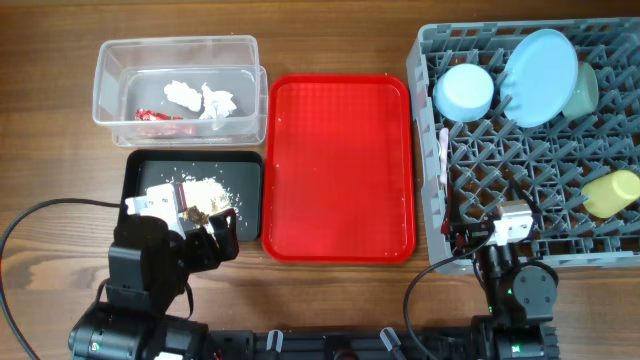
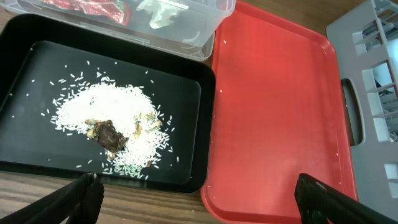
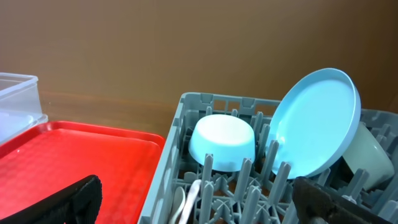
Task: Sort waste into correct bins and load items into the dishwasher rack
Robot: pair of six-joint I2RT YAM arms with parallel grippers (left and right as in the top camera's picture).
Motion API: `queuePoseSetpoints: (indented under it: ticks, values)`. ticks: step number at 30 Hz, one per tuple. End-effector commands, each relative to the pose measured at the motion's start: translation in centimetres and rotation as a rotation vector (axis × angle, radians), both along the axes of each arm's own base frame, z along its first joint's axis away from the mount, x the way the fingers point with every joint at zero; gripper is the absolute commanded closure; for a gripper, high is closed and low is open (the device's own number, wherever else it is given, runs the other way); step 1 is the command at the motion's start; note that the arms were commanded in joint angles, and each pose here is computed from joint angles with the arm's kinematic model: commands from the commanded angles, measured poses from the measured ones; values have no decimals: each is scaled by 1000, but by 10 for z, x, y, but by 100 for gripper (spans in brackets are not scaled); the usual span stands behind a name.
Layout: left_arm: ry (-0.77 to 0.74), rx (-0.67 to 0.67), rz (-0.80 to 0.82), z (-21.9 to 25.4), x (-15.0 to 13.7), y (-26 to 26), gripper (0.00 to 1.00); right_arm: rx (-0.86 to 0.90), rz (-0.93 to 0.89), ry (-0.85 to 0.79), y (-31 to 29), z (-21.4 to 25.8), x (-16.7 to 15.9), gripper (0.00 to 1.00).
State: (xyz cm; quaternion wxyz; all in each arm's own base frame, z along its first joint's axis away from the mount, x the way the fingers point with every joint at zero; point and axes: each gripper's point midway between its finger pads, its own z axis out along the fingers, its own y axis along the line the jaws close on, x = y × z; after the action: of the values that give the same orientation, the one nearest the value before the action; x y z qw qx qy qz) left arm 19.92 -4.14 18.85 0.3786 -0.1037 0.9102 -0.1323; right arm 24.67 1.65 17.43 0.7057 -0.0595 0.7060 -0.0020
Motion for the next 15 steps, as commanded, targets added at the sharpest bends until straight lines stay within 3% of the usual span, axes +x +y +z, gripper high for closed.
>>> queuePoseSetpoints:
  ticks: [1, 15]
  values:
    - [-4, 5, 11, 0, 0, 2, 0, 16, -19, -8, -3, 2, 0, 0]
    - [-1, 6, 14, -1, -1, 3, 0, 16, -19, -8, -3, 2, 0, 0]
